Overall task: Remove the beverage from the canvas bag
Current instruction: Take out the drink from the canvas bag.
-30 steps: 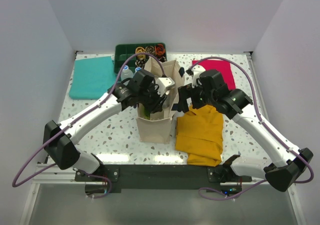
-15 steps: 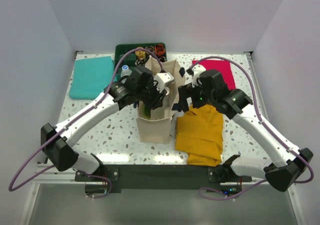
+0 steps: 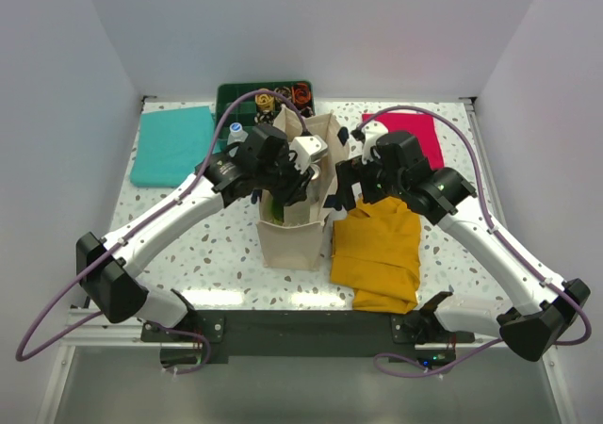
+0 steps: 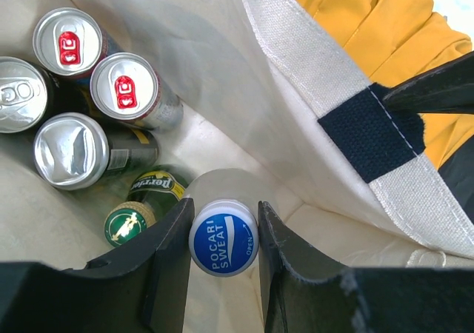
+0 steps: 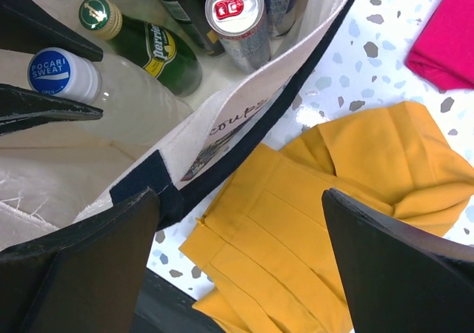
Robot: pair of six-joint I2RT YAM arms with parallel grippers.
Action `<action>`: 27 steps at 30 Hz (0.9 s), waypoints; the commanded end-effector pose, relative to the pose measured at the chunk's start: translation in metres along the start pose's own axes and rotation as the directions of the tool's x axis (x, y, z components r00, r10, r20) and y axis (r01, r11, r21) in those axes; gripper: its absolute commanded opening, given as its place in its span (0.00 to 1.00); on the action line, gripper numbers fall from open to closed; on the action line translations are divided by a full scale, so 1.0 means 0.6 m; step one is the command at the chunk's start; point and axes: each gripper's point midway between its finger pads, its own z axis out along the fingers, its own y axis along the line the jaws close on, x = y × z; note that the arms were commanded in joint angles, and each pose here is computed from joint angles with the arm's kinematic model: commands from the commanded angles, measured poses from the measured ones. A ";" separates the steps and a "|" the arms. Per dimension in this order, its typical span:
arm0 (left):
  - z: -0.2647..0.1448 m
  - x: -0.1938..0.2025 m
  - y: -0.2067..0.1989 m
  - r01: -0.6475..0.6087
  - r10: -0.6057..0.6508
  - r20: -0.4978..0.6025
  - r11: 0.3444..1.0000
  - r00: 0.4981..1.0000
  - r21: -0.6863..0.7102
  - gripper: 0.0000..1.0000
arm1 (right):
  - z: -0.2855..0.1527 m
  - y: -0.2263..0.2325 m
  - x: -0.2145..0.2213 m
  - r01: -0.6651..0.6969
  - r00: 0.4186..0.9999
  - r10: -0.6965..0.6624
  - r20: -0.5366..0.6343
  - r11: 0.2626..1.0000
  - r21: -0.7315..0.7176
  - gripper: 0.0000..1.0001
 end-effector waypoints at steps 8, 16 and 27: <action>-0.106 -0.167 -0.025 -0.044 0.035 0.342 0.999 0.939 0.016 0.00 | -0.002 -0.013 -0.029 0.009 0.998 -0.012 0.068 0.999 0.046 0.95; -0.107 -0.157 -0.020 -0.023 0.023 0.344 1.000 0.939 -0.004 0.00 | -0.010 -0.010 -0.067 -0.004 0.987 -0.002 0.159 0.999 0.040 0.95; -0.125 -0.194 -0.023 -0.002 0.001 0.417 1.000 0.909 0.003 0.00 | -0.048 0.039 -0.137 -0.001 0.953 0.033 0.301 0.994 -0.106 0.98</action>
